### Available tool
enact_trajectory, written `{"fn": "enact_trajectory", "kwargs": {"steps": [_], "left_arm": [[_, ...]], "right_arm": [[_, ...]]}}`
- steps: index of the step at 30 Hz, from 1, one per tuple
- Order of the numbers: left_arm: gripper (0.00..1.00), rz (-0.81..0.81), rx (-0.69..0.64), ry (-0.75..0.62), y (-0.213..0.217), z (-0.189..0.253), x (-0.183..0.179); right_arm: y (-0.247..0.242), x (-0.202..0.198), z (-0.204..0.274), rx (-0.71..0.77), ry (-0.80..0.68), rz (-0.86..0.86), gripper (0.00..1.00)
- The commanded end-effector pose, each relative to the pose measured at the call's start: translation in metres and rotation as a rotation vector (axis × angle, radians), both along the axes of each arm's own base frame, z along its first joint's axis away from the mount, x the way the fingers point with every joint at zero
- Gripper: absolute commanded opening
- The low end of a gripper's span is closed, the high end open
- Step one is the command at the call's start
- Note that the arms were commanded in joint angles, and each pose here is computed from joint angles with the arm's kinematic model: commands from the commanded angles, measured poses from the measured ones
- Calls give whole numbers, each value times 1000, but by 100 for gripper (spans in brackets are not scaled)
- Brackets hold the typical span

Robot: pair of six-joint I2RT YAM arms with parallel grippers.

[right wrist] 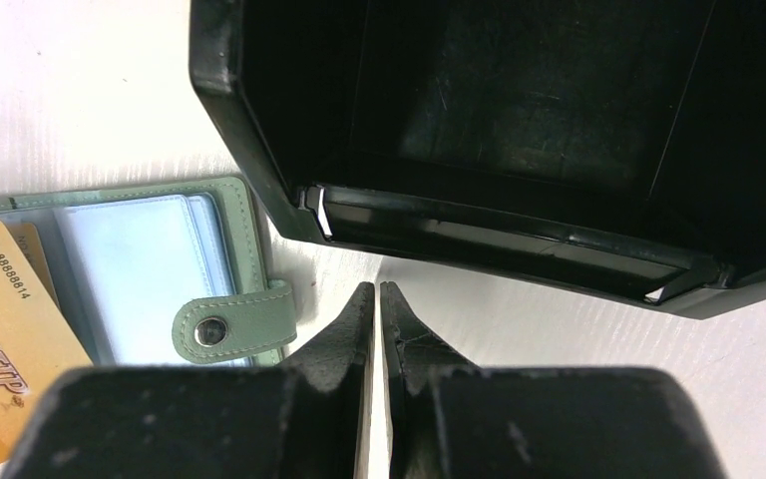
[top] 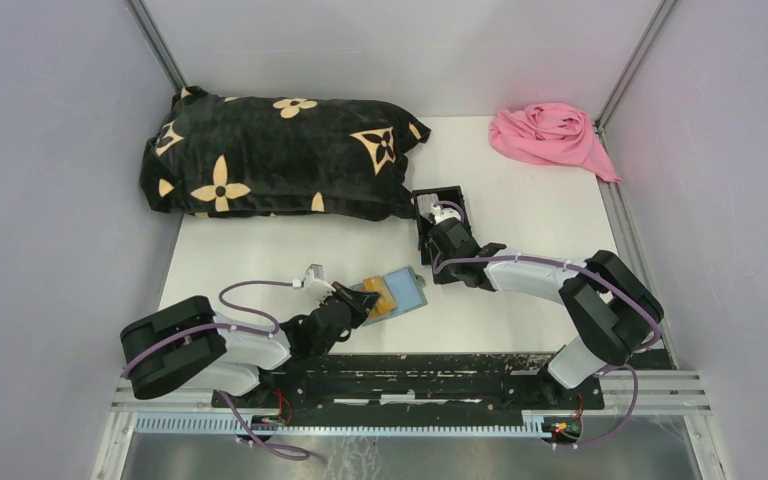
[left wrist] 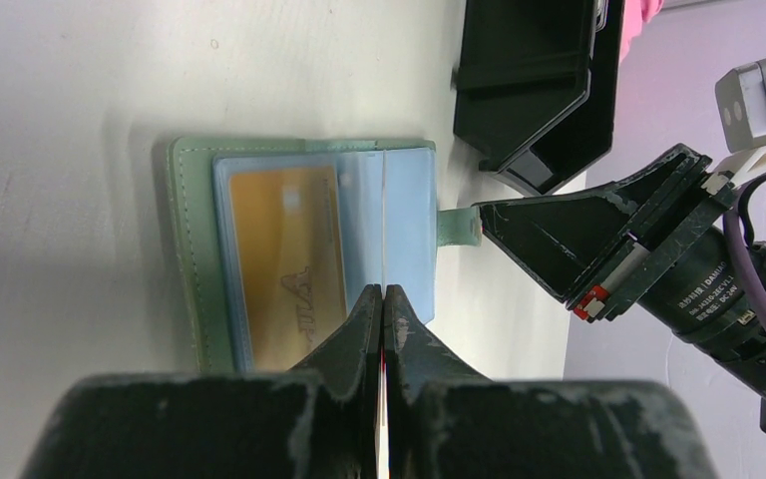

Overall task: Put the credit cards into the card holder
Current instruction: Insert the credit card into the card holder.

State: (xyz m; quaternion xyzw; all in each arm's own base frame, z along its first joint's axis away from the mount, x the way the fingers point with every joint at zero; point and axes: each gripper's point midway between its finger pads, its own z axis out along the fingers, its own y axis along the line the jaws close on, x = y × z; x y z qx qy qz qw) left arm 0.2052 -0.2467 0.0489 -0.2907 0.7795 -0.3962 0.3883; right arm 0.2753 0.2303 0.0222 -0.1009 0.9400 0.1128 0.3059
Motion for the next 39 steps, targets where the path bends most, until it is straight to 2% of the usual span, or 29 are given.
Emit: {"fn": "enact_trajectory", "kwargs": {"steps": [1,23,39], "left_arm": [[3,20,-75,-30,-9,19,7],[3,20,-1,-1,1,4,3],[3,15,-48,-2,-8,3,5]], "right_arm": [[13,14,15,36,-56,13,10],[15,14,13,38,-46,18,10],[17,13,11,40,-41,25,10]]}}
